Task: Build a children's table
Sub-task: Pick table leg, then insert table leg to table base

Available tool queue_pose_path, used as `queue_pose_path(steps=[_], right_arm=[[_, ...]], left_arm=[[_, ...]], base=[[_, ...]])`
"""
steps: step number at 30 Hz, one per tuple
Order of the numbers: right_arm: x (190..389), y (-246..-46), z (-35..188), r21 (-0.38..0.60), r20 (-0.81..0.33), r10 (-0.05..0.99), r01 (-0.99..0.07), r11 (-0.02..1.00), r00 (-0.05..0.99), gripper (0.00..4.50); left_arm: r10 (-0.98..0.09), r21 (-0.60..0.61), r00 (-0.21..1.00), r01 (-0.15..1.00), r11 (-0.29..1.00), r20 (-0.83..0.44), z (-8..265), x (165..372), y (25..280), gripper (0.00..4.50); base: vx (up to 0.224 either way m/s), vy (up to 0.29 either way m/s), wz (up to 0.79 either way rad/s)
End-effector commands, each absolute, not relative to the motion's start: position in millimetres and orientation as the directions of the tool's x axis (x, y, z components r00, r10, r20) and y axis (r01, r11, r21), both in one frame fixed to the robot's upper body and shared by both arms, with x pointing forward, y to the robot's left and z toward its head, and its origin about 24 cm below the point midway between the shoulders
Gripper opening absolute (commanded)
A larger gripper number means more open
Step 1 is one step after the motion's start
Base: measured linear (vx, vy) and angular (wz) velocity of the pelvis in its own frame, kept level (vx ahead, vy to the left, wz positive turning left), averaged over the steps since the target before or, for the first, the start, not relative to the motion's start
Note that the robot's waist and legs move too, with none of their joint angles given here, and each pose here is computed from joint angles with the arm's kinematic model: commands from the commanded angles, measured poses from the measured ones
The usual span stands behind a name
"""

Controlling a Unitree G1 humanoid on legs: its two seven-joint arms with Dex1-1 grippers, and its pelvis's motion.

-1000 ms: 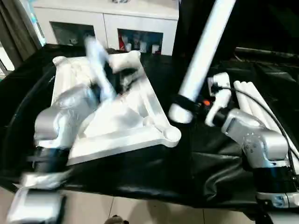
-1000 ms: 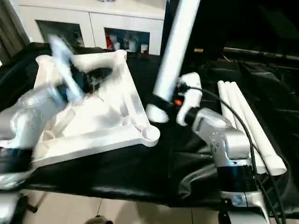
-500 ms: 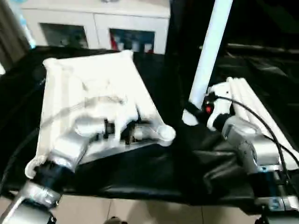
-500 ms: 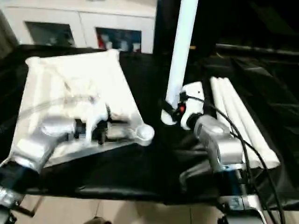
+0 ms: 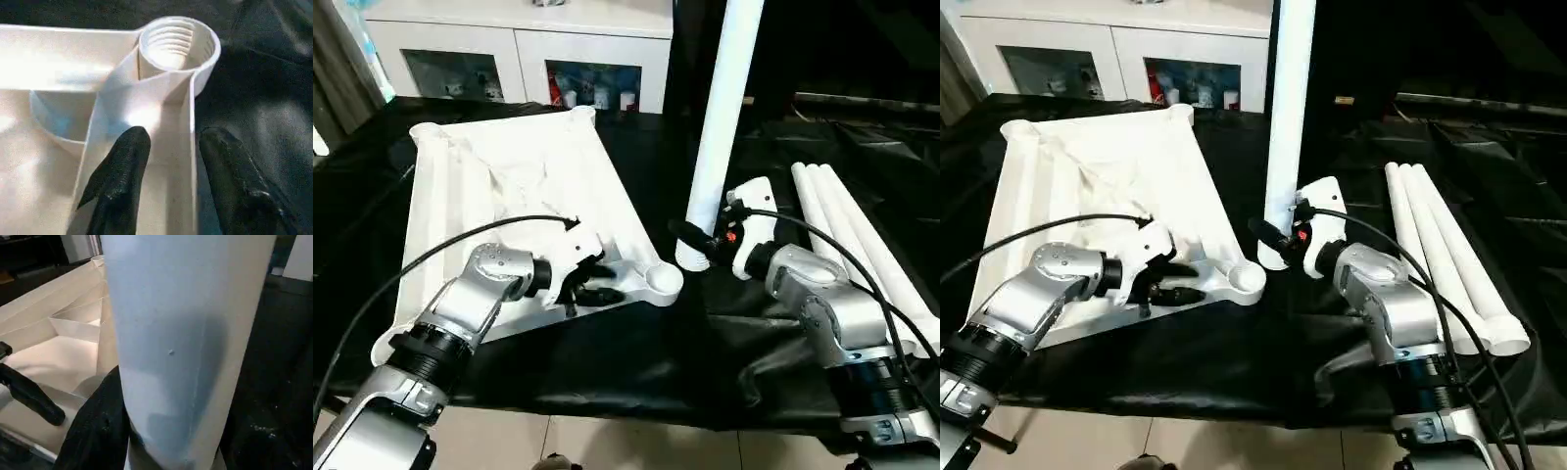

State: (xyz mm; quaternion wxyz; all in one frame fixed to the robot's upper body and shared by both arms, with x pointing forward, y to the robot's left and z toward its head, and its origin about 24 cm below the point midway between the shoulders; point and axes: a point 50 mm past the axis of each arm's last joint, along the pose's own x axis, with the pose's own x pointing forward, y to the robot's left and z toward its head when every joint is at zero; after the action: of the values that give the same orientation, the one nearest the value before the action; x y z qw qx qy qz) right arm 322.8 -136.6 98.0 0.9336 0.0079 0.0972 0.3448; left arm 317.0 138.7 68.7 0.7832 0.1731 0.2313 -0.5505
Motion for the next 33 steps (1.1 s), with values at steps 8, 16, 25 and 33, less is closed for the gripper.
queue_pose_path(steps=[8,16,25,33], right_arm=[[324.9,-136.8,104,0.078,-0.161,0.657,-0.654,0.753,0.737,1.93],[324.6,-131.8,106,0.105,-0.162,0.680,-0.673,0.732,0.715,1.93],[321.4,-125.2,106,0.164,-0.181,0.748,-0.731,0.663,0.638,1.93],[328.0,-121.0,104,0.164,-0.197,0.750,-0.733,0.660,0.631,1.93]], left_arm=[[-0.768,0.009,0.272,0.945,0.328,-0.580,70,311,140,1.23],[-0.744,0.016,0.275,0.942,0.336,-0.609,66,309,140,0.47],[-0.725,0.037,0.265,0.948,0.315,-0.635,60,306,137,0.00],[-0.713,0.027,0.243,0.954,0.300,-0.658,54,303,134,0.00]], base=[[0.000,0.000,0.00],[0.000,0.000,0.00],[0.000,0.000,0.00],[0.000,0.000,0.00]])
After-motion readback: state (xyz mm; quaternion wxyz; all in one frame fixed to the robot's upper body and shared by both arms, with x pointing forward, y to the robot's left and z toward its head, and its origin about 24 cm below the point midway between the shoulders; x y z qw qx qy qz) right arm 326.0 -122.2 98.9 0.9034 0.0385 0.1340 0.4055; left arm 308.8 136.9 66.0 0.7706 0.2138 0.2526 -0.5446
